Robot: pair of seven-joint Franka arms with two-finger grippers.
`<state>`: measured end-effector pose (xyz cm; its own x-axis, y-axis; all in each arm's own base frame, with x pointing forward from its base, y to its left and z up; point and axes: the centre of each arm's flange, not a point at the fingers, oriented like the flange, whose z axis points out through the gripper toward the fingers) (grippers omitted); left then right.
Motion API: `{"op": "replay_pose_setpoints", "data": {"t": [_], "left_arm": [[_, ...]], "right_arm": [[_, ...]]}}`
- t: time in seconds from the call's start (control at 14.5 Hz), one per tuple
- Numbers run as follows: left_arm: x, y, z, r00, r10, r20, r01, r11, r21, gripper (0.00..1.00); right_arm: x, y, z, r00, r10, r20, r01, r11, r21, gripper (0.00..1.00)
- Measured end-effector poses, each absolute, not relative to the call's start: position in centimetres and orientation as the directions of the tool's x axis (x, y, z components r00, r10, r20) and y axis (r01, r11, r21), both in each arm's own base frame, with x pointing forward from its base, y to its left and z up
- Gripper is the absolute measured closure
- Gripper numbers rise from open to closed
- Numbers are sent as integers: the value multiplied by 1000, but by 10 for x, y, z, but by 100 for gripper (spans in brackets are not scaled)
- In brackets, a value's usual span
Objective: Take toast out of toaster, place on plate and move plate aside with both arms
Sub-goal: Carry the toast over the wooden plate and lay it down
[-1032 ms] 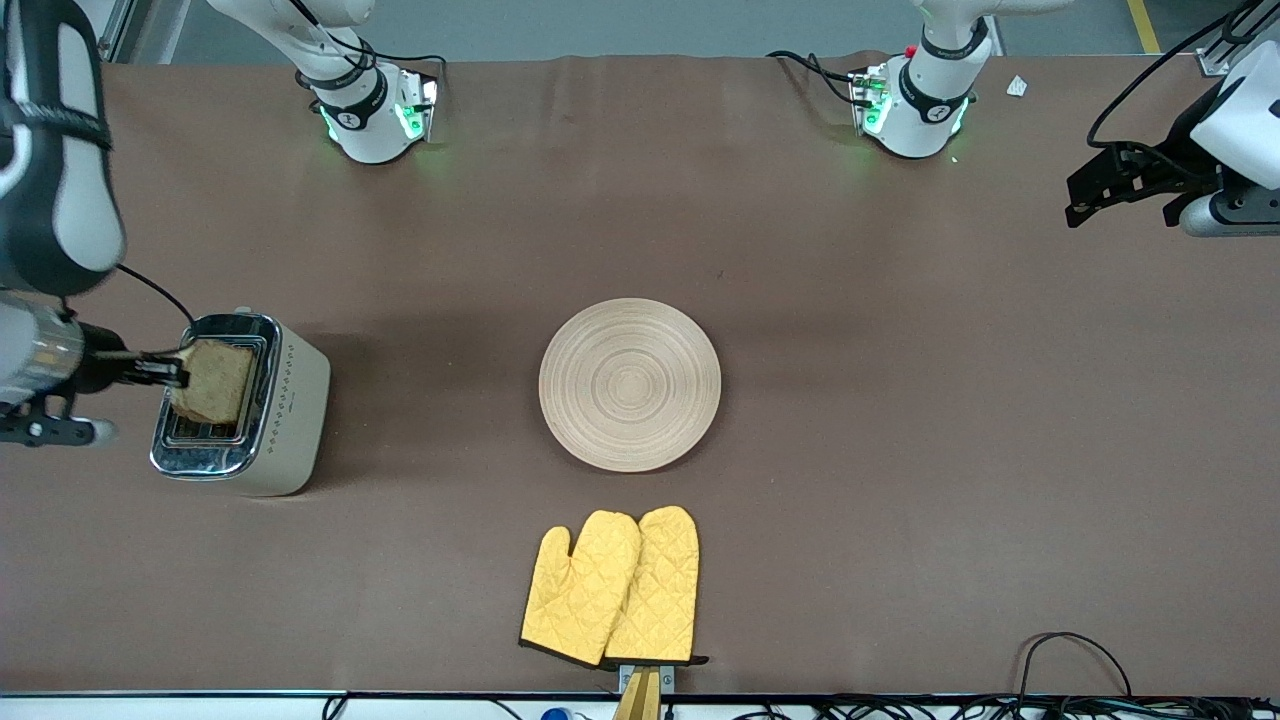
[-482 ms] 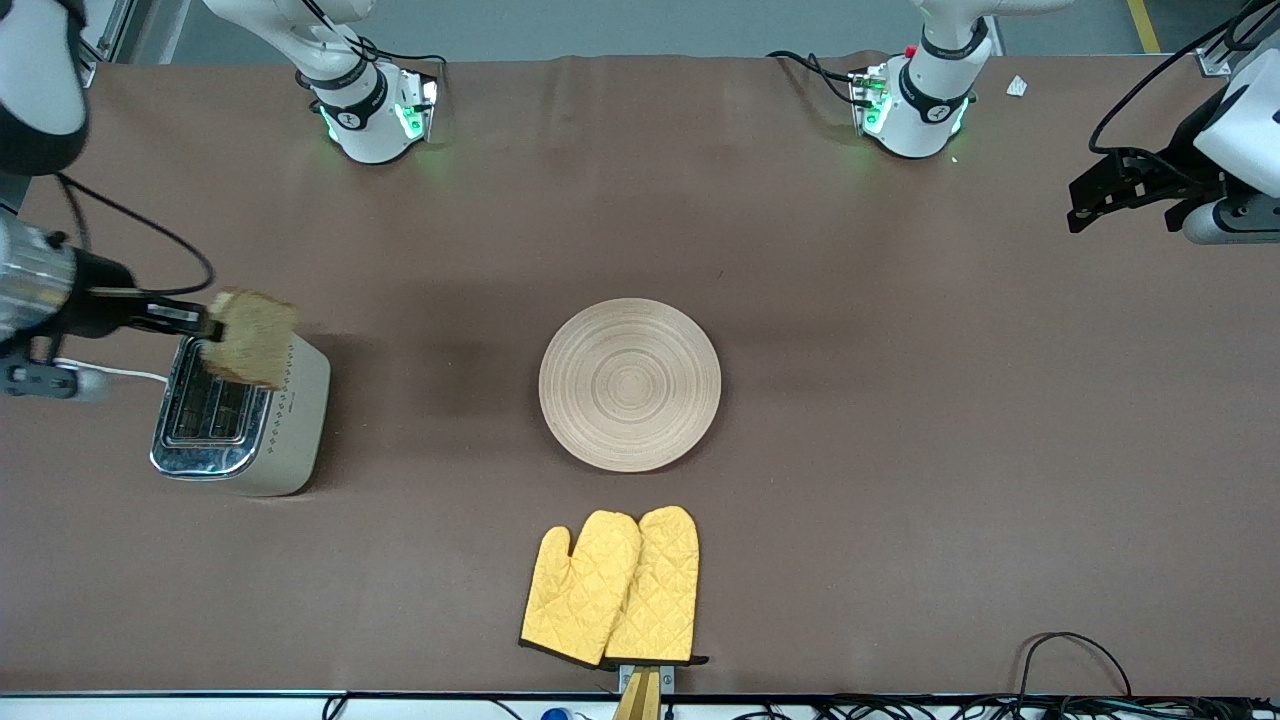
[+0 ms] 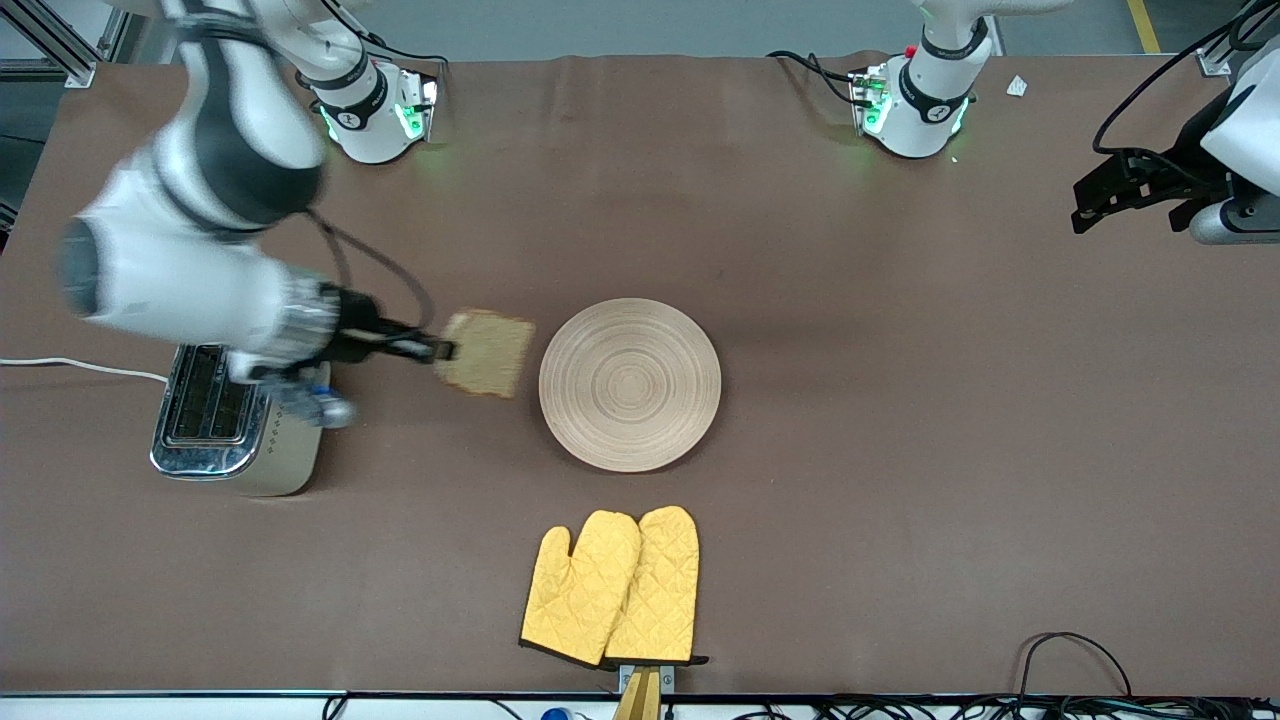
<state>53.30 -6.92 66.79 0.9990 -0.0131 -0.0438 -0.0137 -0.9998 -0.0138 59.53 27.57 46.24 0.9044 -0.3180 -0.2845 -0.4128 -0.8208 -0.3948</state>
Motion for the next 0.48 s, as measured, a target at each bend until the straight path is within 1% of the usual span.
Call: {"op": "replay_pose_setpoints", "data": {"t": [0.07, 0.21, 0.34, 0.48], "left_arm": [[533, -69, 668, 999, -13, -44, -14, -1000, -14, 0], [533, -69, 668, 999, -14, -44, -14, -1000, -14, 0], [533, -69, 668, 999, -14, -44, -14, -1000, -14, 0], [533, -69, 668, 999, -14, -44, -14, -1000, -14, 0]], "right_arm": [[581, 316, 450, 916, -307, -257, -391, -822, -414, 93], [560, 369, 428, 933, -287, -216, -357, -809, -466, 93], [555, 391, 405, 958, -224, -178, -285, -799, -529, 93], [557, 392, 382, 981, -132, -145, -192, -793, -579, 93]]}}
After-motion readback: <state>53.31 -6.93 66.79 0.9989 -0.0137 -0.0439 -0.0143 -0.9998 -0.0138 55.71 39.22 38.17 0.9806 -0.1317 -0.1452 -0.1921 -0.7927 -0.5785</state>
